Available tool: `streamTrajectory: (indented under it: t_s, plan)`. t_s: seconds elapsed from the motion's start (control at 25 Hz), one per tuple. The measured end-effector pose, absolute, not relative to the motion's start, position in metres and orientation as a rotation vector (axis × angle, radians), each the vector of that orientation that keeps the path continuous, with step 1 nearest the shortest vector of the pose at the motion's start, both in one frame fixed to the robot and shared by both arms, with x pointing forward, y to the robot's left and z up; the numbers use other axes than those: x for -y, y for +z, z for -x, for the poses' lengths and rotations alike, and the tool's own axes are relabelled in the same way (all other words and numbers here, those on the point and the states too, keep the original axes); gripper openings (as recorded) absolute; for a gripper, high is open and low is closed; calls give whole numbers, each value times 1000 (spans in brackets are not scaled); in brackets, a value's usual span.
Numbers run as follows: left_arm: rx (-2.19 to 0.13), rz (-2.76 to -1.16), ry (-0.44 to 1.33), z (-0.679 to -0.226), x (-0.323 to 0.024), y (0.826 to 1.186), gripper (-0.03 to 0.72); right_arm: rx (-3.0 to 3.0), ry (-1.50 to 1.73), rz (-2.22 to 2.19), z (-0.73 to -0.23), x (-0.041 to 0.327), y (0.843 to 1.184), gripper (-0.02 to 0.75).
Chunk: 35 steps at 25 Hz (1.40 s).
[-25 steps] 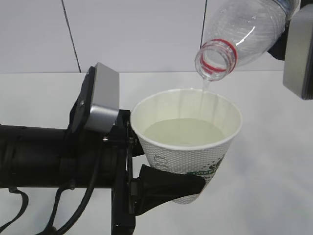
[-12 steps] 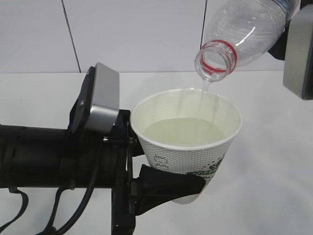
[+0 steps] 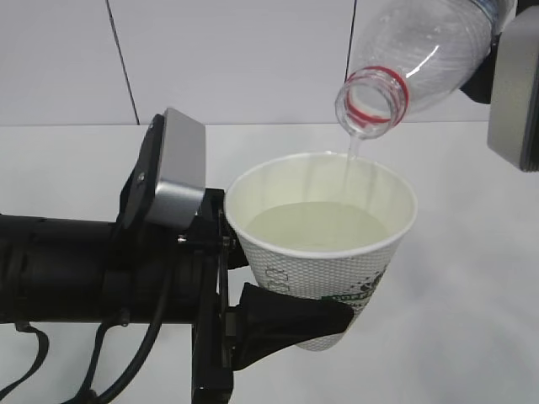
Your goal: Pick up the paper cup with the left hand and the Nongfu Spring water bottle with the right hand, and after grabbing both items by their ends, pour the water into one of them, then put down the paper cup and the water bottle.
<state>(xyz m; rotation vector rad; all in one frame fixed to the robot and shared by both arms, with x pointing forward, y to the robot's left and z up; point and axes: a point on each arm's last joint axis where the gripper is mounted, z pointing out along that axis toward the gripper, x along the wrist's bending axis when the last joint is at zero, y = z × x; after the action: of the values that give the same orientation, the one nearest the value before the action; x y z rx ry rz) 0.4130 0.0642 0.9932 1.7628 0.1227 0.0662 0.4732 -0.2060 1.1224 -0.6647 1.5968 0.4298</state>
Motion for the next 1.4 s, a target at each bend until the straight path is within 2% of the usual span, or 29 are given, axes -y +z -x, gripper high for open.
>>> streamTrajectory:
  t_s: [1.4]
  plan:
    - [-123,-1763,66,-413,-64,993,465,-1764,851,239,-472,204,1123,438]
